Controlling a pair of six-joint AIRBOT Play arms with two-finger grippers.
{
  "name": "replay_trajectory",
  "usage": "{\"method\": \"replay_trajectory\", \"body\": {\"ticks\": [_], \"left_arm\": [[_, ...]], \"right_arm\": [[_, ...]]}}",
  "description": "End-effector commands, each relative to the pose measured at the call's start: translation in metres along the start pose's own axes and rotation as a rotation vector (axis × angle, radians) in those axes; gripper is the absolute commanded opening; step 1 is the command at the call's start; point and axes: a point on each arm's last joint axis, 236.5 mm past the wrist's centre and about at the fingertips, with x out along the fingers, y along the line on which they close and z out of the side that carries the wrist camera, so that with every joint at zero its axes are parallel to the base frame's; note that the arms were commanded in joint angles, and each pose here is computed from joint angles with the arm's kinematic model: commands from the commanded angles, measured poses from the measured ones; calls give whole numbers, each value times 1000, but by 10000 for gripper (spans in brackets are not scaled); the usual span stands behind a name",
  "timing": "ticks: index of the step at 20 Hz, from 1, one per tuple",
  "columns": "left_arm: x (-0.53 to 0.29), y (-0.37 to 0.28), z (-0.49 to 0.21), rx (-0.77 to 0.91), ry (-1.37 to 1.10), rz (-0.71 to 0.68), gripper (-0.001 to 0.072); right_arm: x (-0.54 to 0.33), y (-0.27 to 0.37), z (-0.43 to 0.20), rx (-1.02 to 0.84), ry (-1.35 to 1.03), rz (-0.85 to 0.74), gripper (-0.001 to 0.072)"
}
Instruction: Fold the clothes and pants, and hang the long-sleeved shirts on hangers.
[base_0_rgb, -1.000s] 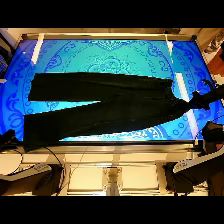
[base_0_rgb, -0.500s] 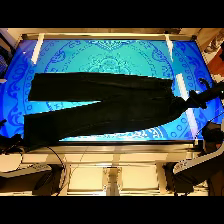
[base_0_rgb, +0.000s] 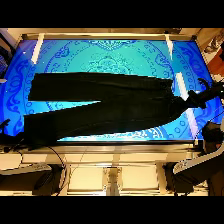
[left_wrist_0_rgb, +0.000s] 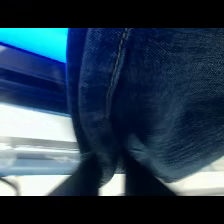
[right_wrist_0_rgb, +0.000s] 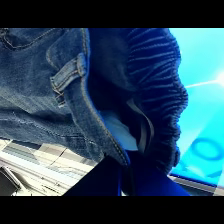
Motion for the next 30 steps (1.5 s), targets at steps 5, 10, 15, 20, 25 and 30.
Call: {"method": "replay_trajectory", "body": {"ticks": [5, 10, 15, 20, 25, 30], "left_arm": [[-47, -74, 8, 125, -21, -304, 24], [-135, -87, 78, 207, -472, -304, 23], [-240, -67, 117, 92, -953, -293, 24], [-242, -51, 116, 47, -969, -304, 24], [-233, -44, 109, 43, -929, -285, 24], [-154, -6, 71, -24, -667, -165, 24]], "right_arm": [[-16, 18, -31, -25, 73, 42, 23], [-87, 49, -33, -123, -198, 206, 23], [-156, 41, -47, -99, -461, 229, 23], [-162, 5, -60, -11, -472, 120, 23], [-126, -27, -87, 107, -372, 86, 22], [-66, -61, -138, 288, -249, 118, 22]]}}
